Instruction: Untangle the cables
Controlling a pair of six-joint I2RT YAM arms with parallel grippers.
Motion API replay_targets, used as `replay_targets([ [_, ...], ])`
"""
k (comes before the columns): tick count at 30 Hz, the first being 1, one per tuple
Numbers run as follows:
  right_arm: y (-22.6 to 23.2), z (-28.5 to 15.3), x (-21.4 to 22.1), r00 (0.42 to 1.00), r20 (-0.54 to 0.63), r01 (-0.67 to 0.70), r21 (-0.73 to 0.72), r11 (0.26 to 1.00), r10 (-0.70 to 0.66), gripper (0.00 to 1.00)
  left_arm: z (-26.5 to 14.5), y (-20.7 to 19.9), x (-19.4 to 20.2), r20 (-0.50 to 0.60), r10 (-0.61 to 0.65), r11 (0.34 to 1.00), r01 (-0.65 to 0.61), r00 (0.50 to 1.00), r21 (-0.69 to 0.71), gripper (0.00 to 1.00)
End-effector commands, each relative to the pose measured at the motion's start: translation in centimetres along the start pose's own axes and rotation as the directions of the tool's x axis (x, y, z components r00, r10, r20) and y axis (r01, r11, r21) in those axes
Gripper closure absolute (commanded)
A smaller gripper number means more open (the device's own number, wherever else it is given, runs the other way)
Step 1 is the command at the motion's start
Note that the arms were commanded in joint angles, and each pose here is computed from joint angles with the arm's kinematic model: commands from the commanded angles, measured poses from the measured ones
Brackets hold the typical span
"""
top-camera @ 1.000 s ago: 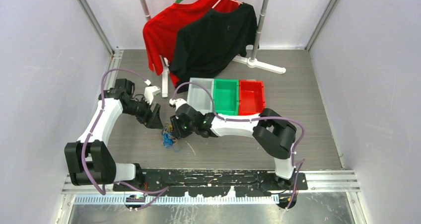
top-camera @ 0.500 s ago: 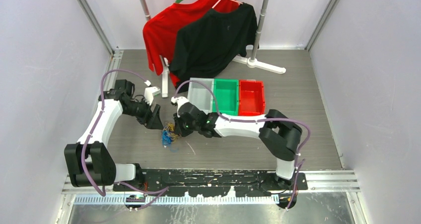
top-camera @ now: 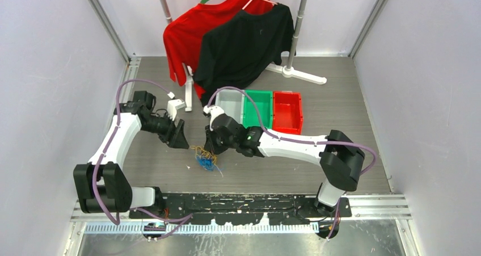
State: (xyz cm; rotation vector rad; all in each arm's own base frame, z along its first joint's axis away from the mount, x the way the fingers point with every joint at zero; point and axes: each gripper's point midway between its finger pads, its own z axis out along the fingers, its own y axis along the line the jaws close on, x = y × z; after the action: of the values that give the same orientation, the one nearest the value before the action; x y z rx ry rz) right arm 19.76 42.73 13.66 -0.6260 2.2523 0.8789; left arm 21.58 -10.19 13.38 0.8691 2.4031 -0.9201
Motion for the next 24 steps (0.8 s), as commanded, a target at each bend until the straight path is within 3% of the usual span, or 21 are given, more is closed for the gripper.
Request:
replay_targets([
  [1, 2.5, -2.5, -4.7, 0.995, 0.102, 0.010, -0.064, 0.998, -0.003, 0.99, -1.0, -2.0, -2.4, 0.070, 0.055, 0.997, -0.059, 0.996, 0.045, 0.36],
  [8, 5.3, -3.1, -6.4, 0.989, 0.141, -0.014, -0.188, 0.982, 0.041, 0.99, -0.4, -4.8, -2.4, 0.057, 0.128, 0.988, -0.133, 0.990, 0.079, 0.39],
  [19, 7.4, -5.6, -9.4, 0.951, 0.252, -0.089, -0.338, 0.937, 0.181, 0.99, 1.0, -4.8, -2.5, 0.047, 0.139, 0.988, -0.142, 0.989, 0.060, 0.52],
  [24, 6.8, -6.2, -9.7, 0.921, 0.267, -0.165, -0.392, 0.905, 0.283, 0.99, 0.8, -5.0, -2.7, 0.059, 0.154, 0.986, -0.157, 0.986, 0.056, 0.73],
])
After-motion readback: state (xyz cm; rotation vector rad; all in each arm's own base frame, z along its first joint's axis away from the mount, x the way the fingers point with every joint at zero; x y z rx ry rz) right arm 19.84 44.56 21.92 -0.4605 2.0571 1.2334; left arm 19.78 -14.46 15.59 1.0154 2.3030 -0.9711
